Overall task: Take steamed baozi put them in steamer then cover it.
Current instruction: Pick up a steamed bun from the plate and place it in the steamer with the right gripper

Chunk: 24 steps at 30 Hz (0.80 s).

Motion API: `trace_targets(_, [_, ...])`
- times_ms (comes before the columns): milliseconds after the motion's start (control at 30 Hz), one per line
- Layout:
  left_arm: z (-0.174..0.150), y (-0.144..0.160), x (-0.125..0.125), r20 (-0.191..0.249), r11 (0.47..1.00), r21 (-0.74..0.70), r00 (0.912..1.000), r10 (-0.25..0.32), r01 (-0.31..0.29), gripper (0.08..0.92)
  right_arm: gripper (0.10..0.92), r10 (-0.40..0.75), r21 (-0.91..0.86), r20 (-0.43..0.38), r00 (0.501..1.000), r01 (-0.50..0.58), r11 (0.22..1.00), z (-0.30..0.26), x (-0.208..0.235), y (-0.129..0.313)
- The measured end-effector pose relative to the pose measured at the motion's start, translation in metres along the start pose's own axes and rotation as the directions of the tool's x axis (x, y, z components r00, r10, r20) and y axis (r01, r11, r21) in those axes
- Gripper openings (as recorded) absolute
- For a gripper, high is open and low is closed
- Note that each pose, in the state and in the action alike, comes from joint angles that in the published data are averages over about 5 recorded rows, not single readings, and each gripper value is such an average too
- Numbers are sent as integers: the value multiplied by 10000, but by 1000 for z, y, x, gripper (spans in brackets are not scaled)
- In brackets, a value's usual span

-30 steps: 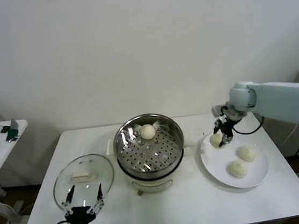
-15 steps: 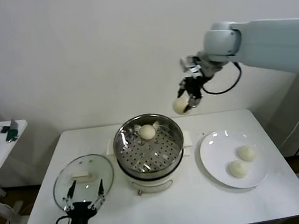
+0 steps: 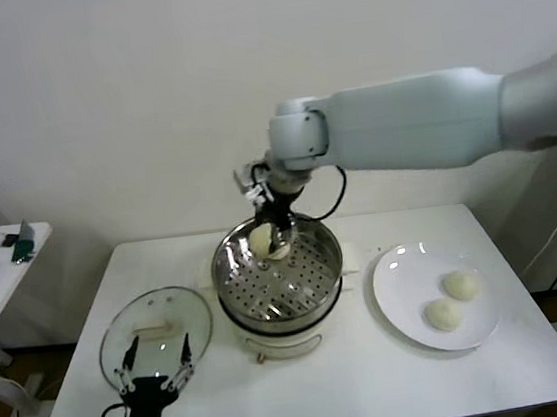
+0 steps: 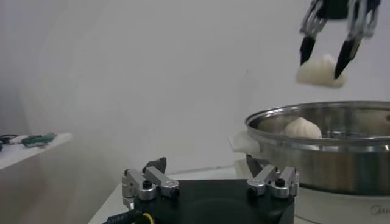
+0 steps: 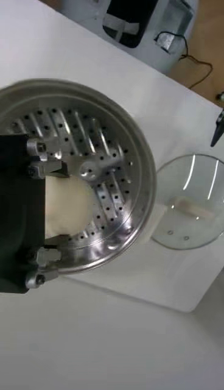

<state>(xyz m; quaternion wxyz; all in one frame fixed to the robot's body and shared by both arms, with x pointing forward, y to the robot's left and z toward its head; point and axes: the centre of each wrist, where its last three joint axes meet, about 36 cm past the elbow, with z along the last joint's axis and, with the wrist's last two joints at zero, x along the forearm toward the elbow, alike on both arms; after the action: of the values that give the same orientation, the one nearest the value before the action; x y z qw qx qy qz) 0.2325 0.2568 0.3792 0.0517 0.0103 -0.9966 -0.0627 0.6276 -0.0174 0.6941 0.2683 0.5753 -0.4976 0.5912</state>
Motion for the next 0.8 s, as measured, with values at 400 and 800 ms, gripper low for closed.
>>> trace_targets(400, [-1,1,0,35,10000,18,10000,-38,38,823,653,-124,240,-309,9994,132,9996,-28,-81,-8])
trace_targets(800, [-1,0,0,3,10000,40,10000,-45,45,823,772,-155,161,-374,9992,161,9997,-32,-114,-5])
